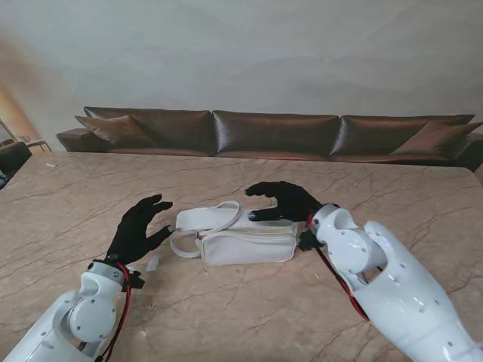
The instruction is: Pack the cosmetics bag
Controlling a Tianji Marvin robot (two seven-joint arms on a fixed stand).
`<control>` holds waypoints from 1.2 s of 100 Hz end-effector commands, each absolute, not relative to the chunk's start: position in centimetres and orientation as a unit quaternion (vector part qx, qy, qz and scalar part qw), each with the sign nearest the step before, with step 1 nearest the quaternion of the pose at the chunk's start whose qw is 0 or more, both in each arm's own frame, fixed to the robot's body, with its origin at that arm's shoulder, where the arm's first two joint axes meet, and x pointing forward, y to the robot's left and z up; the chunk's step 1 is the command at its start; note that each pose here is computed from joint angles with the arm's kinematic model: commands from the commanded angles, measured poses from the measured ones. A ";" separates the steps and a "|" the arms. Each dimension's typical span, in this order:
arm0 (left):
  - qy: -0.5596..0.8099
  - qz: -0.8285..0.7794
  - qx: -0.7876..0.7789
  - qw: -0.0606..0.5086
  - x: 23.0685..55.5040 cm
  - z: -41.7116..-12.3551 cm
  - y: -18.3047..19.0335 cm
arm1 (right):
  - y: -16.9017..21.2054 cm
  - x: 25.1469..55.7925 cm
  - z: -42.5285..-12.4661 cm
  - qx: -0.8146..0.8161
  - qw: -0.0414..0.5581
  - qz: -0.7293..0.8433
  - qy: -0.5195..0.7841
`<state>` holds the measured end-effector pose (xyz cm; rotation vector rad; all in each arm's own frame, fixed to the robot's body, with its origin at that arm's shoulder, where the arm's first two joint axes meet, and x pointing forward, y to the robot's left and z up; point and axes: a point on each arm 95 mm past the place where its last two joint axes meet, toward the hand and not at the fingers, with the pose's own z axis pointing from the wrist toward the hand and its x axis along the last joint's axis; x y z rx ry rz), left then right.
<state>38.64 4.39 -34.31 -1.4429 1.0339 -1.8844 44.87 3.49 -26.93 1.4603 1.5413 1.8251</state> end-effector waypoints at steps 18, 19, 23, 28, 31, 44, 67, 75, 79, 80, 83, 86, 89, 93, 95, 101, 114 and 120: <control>0.384 -0.709 -0.531 0.260 38.7 -33.6 2.9 | -1.4 42.3 -29.0 0.545 0.194 0.645 0.500; 0.385 -0.709 -0.531 0.259 38.7 -33.6 2.8 | -1.6 42.3 -29.1 0.545 0.195 0.646 0.497; 0.388 -0.707 -0.533 0.256 38.7 -33.5 2.7 | -2.3 41.9 -29.6 0.548 0.199 0.650 0.488; 0.390 -0.705 -0.535 0.253 38.7 -33.3 2.6 | -3.1 41.4 -30.2 0.552 0.203 0.654 0.475; 0.391 -0.705 -0.536 0.251 38.7 -33.3 2.5 | -3.5 41.2 -30.6 0.555 0.205 0.658 0.466; 0.392 -0.705 -0.535 0.250 38.6 -33.0 2.4 | -4.7 40.1 -32.3 0.569 0.211 0.666 0.434; 0.381 -0.709 -0.536 0.254 38.2 -33.2 2.3 | -5.5 38.9 -34.6 0.581 0.203 0.677 0.403; 0.377 -0.711 -0.537 0.253 38.0 -33.4 2.2 | -5.5 38.6 -35.1 0.581 0.206 0.685 0.389; 0.376 -0.712 -0.538 0.251 38.0 -33.4 2.2 | -5.4 38.4 -35.4 0.584 0.202 0.686 0.383; 0.375 -0.712 -0.538 0.251 38.0 -33.4 2.2 | -5.4 38.4 -35.4 0.585 0.201 0.686 0.383; 0.374 -0.713 -0.538 0.250 38.0 -33.4 2.1 | -5.3 38.2 -35.6 0.587 0.198 0.686 0.382; 0.373 -0.714 -0.538 0.250 38.0 -33.4 2.1 | -5.3 38.0 -35.7 0.588 0.198 0.686 0.381; 0.373 -0.714 -0.537 0.249 37.9 -33.4 2.0 | -5.2 37.9 -35.8 0.587 0.199 0.686 0.380; 0.372 -0.716 -0.537 0.248 37.9 -33.4 2.0 | -5.1 37.8 -35.9 0.588 0.200 0.687 0.378; 0.371 -0.716 -0.536 0.248 37.9 -33.4 2.0 | -5.1 37.7 -35.9 0.588 0.199 0.687 0.377; 0.369 -0.719 -0.534 0.249 37.8 -33.3 1.9 | -5.0 37.5 -35.9 0.589 0.199 0.687 0.377; 0.370 -0.720 -0.533 0.247 37.6 -33.3 1.8 | -4.9 37.3 -35.9 0.589 0.200 0.688 0.375; 0.370 -0.719 -0.535 0.246 37.5 -33.4 1.7 | -4.9 37.2 -35.9 0.590 0.199 0.687 0.375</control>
